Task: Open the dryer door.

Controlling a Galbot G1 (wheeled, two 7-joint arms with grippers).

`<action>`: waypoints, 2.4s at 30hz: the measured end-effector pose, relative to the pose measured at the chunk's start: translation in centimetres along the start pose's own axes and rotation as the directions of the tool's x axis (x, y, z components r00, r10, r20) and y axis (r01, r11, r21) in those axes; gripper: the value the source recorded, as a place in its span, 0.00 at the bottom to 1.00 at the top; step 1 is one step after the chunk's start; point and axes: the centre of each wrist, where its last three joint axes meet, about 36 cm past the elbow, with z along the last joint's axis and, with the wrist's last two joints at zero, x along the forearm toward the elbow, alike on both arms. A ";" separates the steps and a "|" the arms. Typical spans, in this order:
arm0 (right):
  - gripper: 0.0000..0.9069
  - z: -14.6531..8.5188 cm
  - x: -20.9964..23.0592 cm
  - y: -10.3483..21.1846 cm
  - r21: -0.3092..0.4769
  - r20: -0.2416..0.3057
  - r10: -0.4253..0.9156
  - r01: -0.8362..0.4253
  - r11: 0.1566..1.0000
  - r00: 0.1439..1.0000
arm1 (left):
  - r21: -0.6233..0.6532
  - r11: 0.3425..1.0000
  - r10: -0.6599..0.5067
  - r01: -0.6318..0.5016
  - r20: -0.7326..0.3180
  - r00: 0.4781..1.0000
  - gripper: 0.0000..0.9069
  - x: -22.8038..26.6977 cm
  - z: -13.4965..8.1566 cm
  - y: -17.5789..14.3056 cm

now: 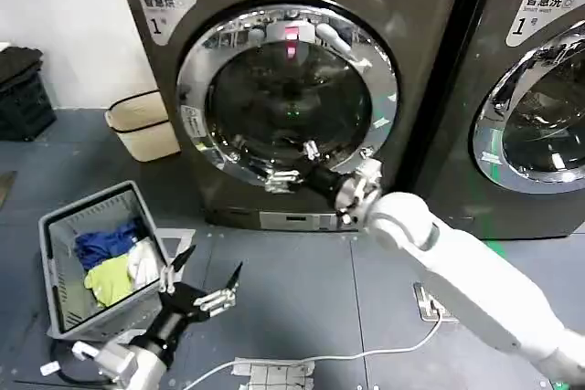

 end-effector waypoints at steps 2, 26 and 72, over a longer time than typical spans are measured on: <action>1.00 -0.1 -0.7 -0.2 -0.002 -0.002 -0.003 0.003 1.000 1.000 | 0.000 1.000 -0.002 0.002 0.001 1.000 1.00 0.0 0.0 0.0; 1.00 -0.8 -8.4 -0.6 0.003 0.022 -0.056 0.056 0.998 0.998 | -0.001 1.000 -0.005 0.005 0.013 1.000 1.00 0.3 -0.6 -0.2; 1.00 -0.1 -13.9 -3.3 0.012 -0.017 -0.090 0.091 0.996 0.996 | -0.003 1.000 -0.001 0.001 0.019 1.000 1.00 0.7 -0.9 -0.4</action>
